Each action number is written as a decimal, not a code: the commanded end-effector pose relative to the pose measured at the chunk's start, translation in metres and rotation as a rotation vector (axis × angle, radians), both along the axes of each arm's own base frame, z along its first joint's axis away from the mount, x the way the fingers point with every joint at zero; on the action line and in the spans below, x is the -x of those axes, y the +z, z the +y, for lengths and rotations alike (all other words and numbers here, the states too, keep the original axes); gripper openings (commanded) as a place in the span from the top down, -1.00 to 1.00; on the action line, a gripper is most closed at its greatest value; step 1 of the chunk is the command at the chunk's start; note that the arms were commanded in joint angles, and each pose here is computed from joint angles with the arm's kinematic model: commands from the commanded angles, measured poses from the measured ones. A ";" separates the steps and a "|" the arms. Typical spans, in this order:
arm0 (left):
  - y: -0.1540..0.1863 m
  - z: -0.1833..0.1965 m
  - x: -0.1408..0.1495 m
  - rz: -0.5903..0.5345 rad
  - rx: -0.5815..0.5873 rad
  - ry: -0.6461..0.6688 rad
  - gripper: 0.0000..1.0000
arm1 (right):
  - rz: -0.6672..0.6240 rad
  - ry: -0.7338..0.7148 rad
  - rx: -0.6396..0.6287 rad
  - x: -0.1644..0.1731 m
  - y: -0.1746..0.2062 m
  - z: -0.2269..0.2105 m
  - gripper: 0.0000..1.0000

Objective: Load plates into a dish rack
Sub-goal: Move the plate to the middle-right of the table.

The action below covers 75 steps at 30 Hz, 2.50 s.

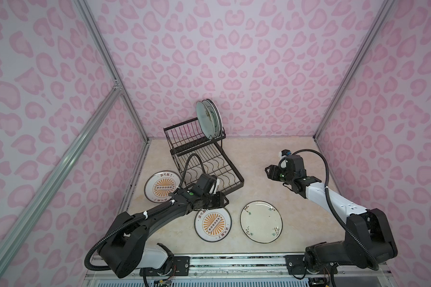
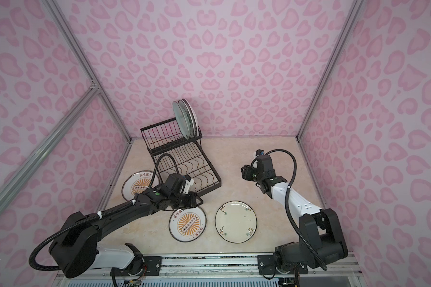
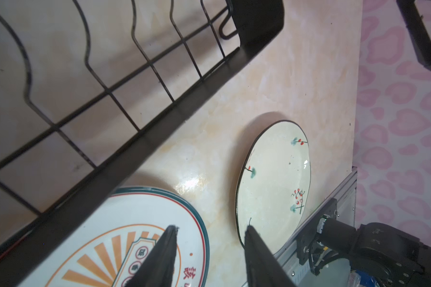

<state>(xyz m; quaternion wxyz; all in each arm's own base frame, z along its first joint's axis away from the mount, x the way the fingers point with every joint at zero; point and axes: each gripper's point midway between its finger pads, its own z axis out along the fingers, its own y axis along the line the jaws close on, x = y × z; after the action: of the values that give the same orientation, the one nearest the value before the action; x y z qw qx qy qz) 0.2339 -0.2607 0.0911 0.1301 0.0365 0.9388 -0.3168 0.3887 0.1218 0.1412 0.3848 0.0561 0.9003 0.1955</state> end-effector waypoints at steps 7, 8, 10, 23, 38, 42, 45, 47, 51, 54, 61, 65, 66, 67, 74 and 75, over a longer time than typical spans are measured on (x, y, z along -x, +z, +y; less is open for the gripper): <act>-0.009 -0.038 0.015 0.002 -0.016 -0.080 0.08 | 0.033 -0.008 -0.045 0.003 -0.013 -0.001 -0.21; -0.010 -0.043 0.017 0.008 -0.013 -0.097 0.09 | 0.030 -0.008 -0.049 0.003 -0.012 0.000 -0.21; -0.012 -0.054 0.022 0.019 -0.006 -0.130 0.11 | 0.025 -0.005 -0.058 0.002 -0.011 0.001 -0.21; -0.034 -0.070 0.025 0.064 -0.082 -0.159 0.15 | 0.024 -0.012 -0.062 0.008 -0.011 -0.005 -0.20; -0.054 -0.083 0.029 0.113 -0.102 -0.193 0.25 | 0.026 -0.008 -0.073 0.009 -0.011 -0.003 -0.18; -0.057 -0.085 0.030 0.118 -0.101 -0.200 0.25 | 0.018 -0.009 -0.075 0.009 -0.008 -0.004 -0.17; -0.059 -0.087 0.031 0.124 -0.097 -0.202 0.37 | 0.018 -0.013 -0.072 0.010 -0.008 -0.005 -0.17; -0.059 -0.089 0.032 0.128 -0.090 -0.206 0.39 | 0.017 -0.013 -0.071 0.011 -0.008 -0.005 -0.17; -0.060 -0.090 0.032 0.128 -0.091 -0.207 0.43 | 0.016 -0.015 -0.070 0.012 -0.007 -0.006 -0.17; -0.061 -0.091 0.031 0.127 -0.091 -0.206 0.50 | 0.014 -0.018 -0.069 0.012 -0.006 -0.007 -0.17; -0.063 -0.094 0.027 0.126 -0.092 -0.200 0.68 | 0.016 -0.026 -0.063 0.016 -0.006 -0.012 -0.16; -0.064 -0.095 0.023 0.119 -0.101 -0.185 0.80 | 0.019 -0.042 -0.063 0.018 -0.008 -0.018 -0.16; -0.064 -0.096 0.021 0.117 -0.101 -0.181 0.82 | 0.020 -0.047 -0.064 0.019 -0.008 -0.020 -0.16; -0.064 -0.098 0.020 0.117 -0.100 -0.182 0.83 | 0.021 -0.051 -0.065 0.020 -0.009 -0.022 -0.16; -0.066 -0.105 0.011 0.108 -0.111 -0.170 0.90 | 0.027 -0.079 -0.072 0.025 -0.012 -0.034 -0.16; -0.067 -0.106 0.009 0.107 -0.113 -0.170 0.91 | 0.023 -0.083 -0.073 0.025 -0.011 -0.036 -0.16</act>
<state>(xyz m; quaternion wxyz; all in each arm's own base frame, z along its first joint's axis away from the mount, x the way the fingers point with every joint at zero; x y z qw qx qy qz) 0.2165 -0.3728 0.0322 0.0372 0.1139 0.9454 -0.3032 0.3642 0.0883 0.1299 0.3763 0.1072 0.8959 0.2106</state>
